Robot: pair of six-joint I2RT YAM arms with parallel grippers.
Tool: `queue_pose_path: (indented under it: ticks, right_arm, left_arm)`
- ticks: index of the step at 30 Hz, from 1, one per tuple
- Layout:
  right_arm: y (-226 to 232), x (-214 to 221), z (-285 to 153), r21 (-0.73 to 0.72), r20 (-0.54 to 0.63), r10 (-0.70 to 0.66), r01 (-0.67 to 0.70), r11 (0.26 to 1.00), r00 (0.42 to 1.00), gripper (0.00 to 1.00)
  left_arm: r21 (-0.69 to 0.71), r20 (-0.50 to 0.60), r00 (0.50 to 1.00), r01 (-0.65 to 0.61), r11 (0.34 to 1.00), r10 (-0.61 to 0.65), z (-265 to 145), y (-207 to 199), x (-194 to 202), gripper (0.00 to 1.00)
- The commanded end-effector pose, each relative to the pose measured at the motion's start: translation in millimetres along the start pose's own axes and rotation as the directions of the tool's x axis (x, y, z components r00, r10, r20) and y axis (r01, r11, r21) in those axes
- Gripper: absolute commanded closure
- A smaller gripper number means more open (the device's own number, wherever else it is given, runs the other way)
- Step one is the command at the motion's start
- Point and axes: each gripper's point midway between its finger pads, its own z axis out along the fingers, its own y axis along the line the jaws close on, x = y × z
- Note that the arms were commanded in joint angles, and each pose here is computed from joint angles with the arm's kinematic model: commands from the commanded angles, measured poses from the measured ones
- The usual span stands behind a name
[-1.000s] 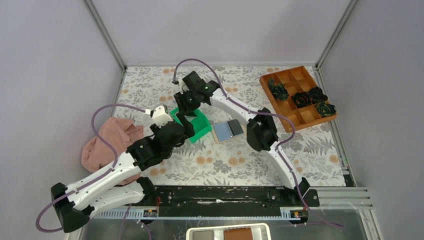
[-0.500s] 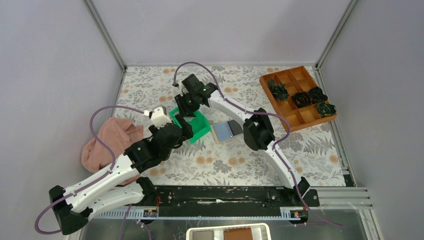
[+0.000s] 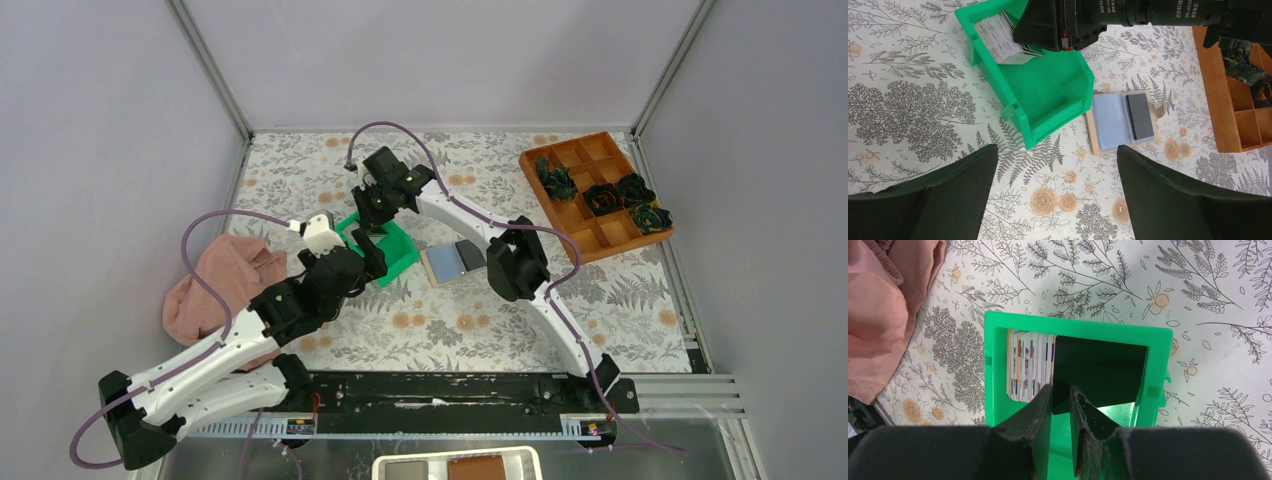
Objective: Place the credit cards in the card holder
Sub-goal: Pick up the credit card from the storage box.
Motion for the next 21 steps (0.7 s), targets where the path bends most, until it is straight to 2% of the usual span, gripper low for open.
queue_pose_path:
  ticks: [1,21]
  right_arm:
    - [23,-30,-29,-0.03,0.076,-0.022,0.024,0.999,0.997,0.75]
    - [8,-36,-40,-0.023,0.086,-0.002,0.004,1.0,0.996,0.72]
  left_arm:
    - [0.028,0.034,0.999,0.012,1.0,-0.013,3,-8,-8,0.04]
    - [0.024,0.031,1.0,-0.001,1.0,0.001,7,-10,-8,0.04]
